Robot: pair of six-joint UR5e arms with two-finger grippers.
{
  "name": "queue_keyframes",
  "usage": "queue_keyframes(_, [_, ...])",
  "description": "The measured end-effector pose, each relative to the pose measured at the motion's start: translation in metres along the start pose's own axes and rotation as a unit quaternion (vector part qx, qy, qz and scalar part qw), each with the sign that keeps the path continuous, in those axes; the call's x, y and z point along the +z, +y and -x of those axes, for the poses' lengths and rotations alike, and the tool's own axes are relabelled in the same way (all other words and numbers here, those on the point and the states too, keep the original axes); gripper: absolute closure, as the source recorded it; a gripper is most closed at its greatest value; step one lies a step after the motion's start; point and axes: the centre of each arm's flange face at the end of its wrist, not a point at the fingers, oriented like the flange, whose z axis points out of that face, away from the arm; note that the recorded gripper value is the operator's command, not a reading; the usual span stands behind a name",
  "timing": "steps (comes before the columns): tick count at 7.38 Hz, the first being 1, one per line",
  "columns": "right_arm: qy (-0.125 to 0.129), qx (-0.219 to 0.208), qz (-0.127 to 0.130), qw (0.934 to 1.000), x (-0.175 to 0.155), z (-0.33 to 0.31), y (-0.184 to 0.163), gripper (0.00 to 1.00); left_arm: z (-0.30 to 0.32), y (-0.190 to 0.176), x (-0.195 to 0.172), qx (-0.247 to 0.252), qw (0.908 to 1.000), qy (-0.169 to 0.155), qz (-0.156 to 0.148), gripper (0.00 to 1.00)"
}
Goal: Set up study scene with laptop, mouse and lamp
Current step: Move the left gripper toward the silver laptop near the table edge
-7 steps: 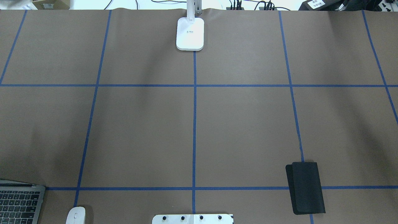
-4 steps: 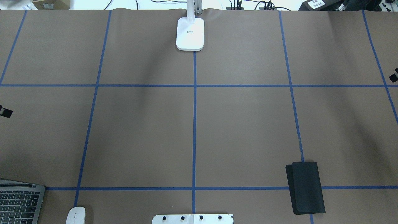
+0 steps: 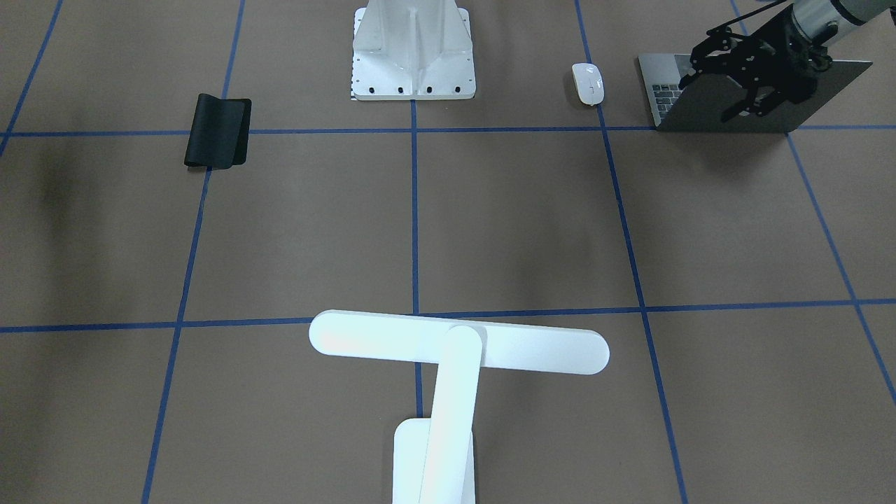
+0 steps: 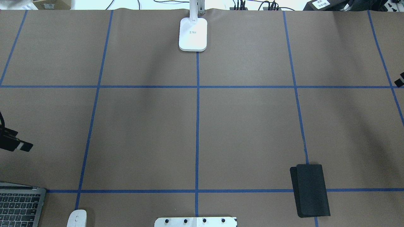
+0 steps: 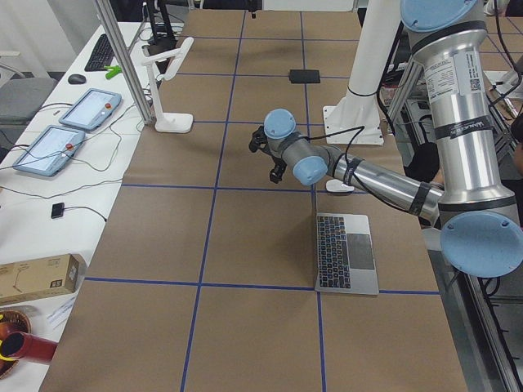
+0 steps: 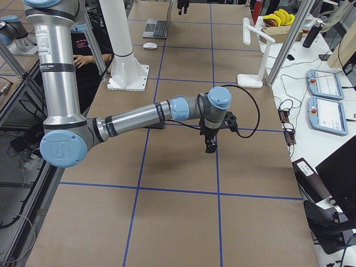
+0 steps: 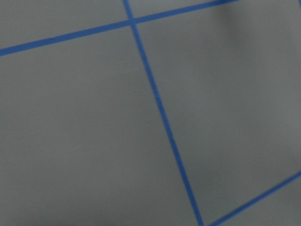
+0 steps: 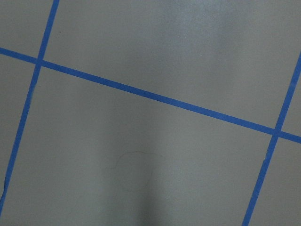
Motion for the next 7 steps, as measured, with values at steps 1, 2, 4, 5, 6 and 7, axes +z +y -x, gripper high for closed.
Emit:
queue_keyframes(1, [0.0, 0.0, 0.0, 1.0, 0.001, 0.0, 0.0, 0.01, -0.006, 0.007, 0.01, 0.05, 0.9987, 0.009, 0.007, 0.0])
queue_keyframes(2, [0.0, 0.0, 0.0, 1.0, 0.001, 0.0, 0.0, 0.01, -0.005, 0.017, 0.013, 0.101, 0.9947, 0.011, 0.013, 0.0])
queue_keyframes(4, [0.0, -0.001, 0.0, 1.0, 0.0, 0.0, 0.0, 0.01, 0.0, 0.028, 0.014, 0.166, 0.986, 0.01, 0.019, 0.0])
queue_keyframes(5, [0.0, -0.001, 0.0, 1.0, 0.0, 0.0, 0.0, 0.01, 0.002, 0.033, 0.014, 0.184, 0.9826, 0.011, 0.022, 0.0])
queue_keyframes(6, [0.0, -0.001, 0.0, 1.0, 0.0, 0.0, 0.0, 0.01, 0.006, 0.043, 0.014, 0.186, 0.982, 0.013, 0.03, 0.0])
queue_keyframes(7, [0.0, -0.001, 0.0, 1.0, 0.001, 0.0, 0.0, 0.01, 0.01, 0.055, 0.014, 0.179, 0.9828, 0.019, 0.04, 0.0])
